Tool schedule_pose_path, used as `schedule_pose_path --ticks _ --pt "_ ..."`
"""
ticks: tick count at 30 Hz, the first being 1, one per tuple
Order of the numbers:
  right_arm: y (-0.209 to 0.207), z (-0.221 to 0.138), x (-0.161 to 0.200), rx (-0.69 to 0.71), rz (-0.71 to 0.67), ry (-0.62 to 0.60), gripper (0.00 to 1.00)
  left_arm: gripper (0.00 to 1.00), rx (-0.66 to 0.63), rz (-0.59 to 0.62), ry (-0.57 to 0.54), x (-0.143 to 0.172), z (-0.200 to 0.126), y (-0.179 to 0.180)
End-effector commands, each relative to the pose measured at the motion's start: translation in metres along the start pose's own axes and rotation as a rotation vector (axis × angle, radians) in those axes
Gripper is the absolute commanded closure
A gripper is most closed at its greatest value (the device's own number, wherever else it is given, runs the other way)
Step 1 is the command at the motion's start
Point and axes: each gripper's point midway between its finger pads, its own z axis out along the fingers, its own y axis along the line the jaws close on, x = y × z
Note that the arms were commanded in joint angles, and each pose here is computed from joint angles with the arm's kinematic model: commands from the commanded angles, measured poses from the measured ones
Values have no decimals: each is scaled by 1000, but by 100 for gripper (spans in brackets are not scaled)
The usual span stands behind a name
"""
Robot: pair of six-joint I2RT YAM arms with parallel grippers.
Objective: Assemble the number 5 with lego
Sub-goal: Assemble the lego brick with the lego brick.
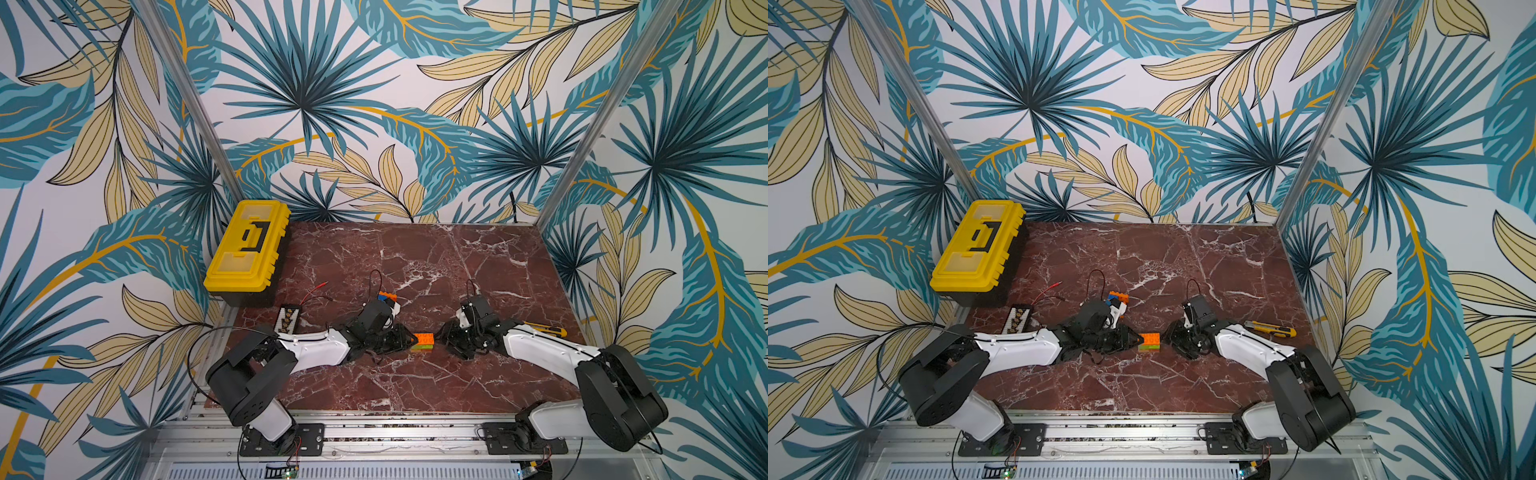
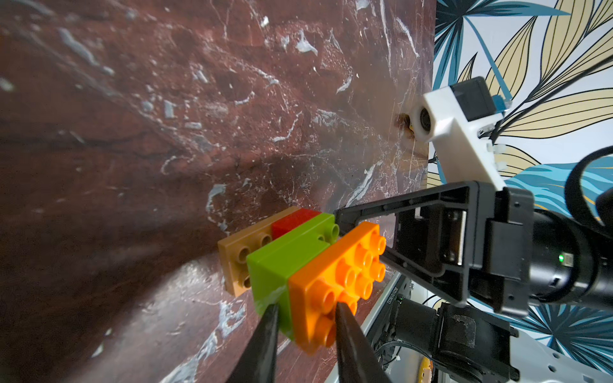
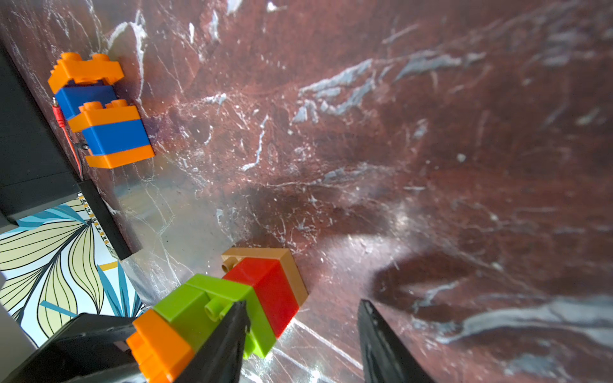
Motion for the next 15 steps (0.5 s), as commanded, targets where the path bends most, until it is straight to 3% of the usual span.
schedule_pose_path --ticks 1,9,15 --pt "-37 7 13 122 27 29 44 69 -154 -41 48 16 3 40" --pt "-31 -15 -1 131 1 -67 41 68 -122 8 17 -1 -6 15" --pt "-37 -32 -10 154 -6 -124 39 59 -84 34 1 -14 -12 -3"
